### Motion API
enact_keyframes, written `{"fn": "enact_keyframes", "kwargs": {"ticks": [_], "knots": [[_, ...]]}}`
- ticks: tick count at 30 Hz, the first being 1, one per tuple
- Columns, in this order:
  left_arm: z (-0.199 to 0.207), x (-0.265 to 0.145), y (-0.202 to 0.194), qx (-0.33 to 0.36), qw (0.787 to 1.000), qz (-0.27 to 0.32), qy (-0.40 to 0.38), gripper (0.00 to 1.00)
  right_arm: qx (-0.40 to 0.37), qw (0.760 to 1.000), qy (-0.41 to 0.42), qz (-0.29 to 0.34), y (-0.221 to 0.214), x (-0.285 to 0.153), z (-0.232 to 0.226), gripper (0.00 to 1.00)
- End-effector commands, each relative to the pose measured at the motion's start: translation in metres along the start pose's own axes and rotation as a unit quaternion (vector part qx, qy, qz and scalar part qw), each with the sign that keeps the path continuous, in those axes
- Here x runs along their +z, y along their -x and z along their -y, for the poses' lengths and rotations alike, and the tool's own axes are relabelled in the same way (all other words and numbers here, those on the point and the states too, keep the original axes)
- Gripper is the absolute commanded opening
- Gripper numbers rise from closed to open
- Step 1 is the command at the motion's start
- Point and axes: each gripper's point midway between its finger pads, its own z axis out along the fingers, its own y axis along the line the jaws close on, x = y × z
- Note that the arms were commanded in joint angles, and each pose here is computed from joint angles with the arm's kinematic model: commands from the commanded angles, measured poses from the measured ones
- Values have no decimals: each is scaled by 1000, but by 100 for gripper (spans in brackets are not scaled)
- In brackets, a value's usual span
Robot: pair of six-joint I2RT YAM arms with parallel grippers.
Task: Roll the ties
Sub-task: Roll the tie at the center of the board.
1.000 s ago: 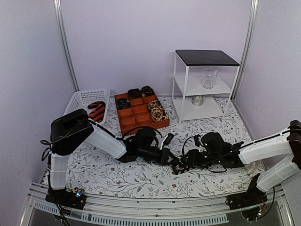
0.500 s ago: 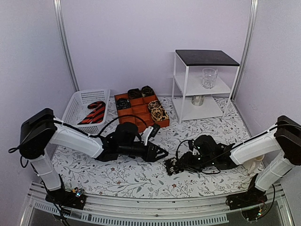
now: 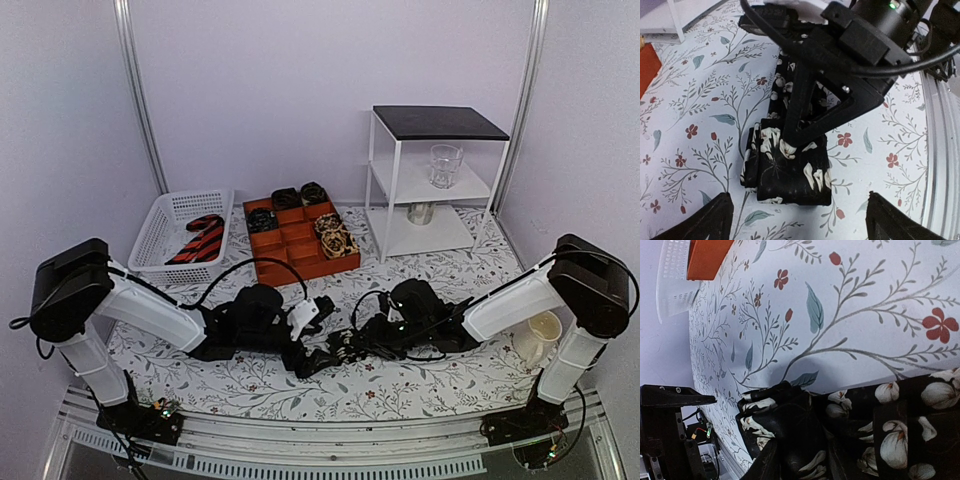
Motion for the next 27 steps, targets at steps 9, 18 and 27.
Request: {"fn": "enact_keyframes", "kwargs": {"ticks": [9, 18, 27], "knots": [[-11, 30, -10, 73, 996, -14, -48, 93, -3, 1000, -21, -15, -9, 4, 13, 33], [-14, 45, -9, 80, 994, -21, -69, 92, -8, 1000, -17, -7, -6, 0, 9, 33], [-11, 53, -8, 80, 993, -26, -87, 79, -9, 1000, -14, -1, -5, -3, 7, 33]]}}
